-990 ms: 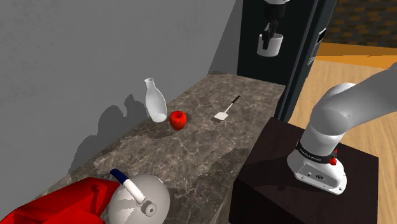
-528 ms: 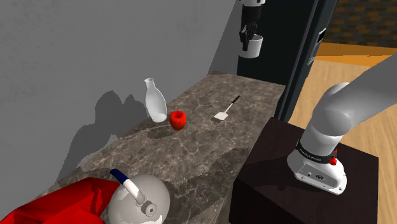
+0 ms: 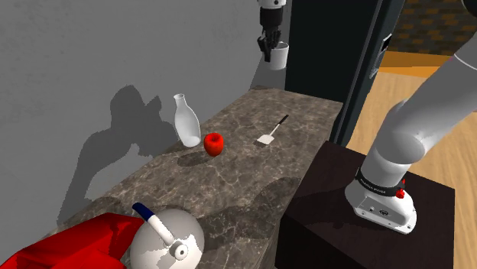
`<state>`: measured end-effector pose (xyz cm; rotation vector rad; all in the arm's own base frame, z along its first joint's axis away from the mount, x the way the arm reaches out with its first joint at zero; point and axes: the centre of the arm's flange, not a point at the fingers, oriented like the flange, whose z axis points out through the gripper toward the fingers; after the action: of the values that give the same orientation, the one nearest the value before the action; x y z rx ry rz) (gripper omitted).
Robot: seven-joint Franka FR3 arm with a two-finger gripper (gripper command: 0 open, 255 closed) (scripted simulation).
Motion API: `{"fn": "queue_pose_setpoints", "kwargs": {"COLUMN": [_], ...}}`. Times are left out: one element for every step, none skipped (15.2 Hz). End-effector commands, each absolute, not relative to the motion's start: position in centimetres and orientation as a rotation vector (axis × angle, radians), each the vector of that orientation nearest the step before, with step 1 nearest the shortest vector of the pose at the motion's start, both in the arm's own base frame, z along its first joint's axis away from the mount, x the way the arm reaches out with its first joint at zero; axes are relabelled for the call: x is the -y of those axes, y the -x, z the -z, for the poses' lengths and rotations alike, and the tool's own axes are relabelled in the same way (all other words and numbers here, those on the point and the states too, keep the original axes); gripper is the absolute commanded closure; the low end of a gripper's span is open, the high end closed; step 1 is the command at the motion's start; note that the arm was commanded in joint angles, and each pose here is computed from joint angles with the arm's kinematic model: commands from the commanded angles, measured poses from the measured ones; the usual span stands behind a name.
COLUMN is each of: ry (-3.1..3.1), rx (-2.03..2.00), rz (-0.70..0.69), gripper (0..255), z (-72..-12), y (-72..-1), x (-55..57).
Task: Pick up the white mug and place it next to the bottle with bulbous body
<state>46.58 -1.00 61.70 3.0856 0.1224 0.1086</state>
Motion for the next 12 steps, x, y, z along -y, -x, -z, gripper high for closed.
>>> {"fn": "queue_pose_setpoints", "kwargs": {"ry": [-3.086, -3.086, -3.086, -3.086, -3.086, -3.086, -3.086, -3.086, -3.086, -3.086, -3.086, -3.086], "rx": [-0.121, -0.121, -0.121, -0.121, -0.121, -0.121, -0.121, -0.121, -0.121, -0.121, -0.121, -0.121], "rz": [-0.109, -0.109, -0.109, -0.109, -0.109, -0.109, -0.109, -0.109, -0.109, -0.109, -0.109, -0.109], "gripper": [255, 255, 255, 255, 255, 255, 255, 255, 255, 255, 255, 255], "z": [-61.6, -61.6, -61.6, -61.6, -61.6, -61.6, -61.6, -61.6, -61.6, -61.6, -61.6, -61.6], "y": [-48.7, -49.7, -50.7, -51.7, -52.7, -53.7, -54.7, -55.7, -56.7, -57.7, -58.7, -59.7], "x": [-0.6, -1.5, -2.3, -3.2, -4.1, -4.9, -5.8, -6.6, -7.5, -8.4, -9.2, -10.1]}}
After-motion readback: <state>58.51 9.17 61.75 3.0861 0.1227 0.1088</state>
